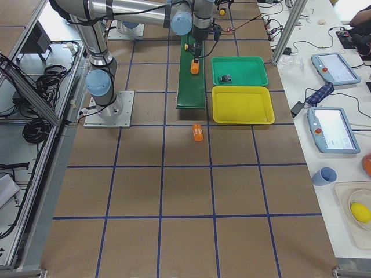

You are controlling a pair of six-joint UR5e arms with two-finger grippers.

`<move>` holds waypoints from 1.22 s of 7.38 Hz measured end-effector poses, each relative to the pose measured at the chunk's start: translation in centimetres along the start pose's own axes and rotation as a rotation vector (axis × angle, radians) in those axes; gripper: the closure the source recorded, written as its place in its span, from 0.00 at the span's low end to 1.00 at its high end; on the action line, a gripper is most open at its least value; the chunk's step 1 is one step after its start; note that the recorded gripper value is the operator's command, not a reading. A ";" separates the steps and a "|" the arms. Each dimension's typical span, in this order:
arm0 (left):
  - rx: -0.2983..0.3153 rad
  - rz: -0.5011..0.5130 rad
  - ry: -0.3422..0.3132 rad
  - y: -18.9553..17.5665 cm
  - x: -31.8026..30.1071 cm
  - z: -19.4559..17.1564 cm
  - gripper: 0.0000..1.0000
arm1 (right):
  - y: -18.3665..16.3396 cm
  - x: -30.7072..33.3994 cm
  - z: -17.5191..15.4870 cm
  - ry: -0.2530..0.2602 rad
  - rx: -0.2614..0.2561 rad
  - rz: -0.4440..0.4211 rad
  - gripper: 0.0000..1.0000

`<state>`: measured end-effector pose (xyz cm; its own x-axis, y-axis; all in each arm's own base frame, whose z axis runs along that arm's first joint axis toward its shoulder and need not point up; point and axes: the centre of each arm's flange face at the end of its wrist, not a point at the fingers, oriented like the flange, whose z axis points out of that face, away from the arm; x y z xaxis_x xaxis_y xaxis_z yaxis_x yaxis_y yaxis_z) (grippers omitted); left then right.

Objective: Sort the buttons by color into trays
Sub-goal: 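Reach the left gripper to the last yellow-capped button and grasp it, then set yellow-capped button on belt end while right gripper lowers onto belt button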

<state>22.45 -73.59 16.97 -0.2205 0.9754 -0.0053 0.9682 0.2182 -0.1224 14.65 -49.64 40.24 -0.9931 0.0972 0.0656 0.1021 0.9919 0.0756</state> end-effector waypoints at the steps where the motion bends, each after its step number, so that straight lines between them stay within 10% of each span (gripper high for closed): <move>1: 0.004 -0.013 -0.002 0.0 0.0 -0.1 1.00 | 0.0 0.0 0.0 -0.002 0.000 0.002 0.00; 4: 0.039 -0.198 0.093 -2.1 1.9 -3.3 1.00 | 0.1 -1.1 0.4 -0.018 -0.001 -0.012 0.00; 9: -0.053 -0.834 0.150 -13.4 12.9 -10.0 1.00 | -0.7 -7.8 3.4 -0.111 0.024 -0.104 0.00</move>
<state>7.83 -63.56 28.50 -0.8504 0.4875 0.1981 0.5006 0.8655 0.0193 22.18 -50.79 36.33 -0.9987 0.0010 -0.0517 -0.0017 0.9986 0.0526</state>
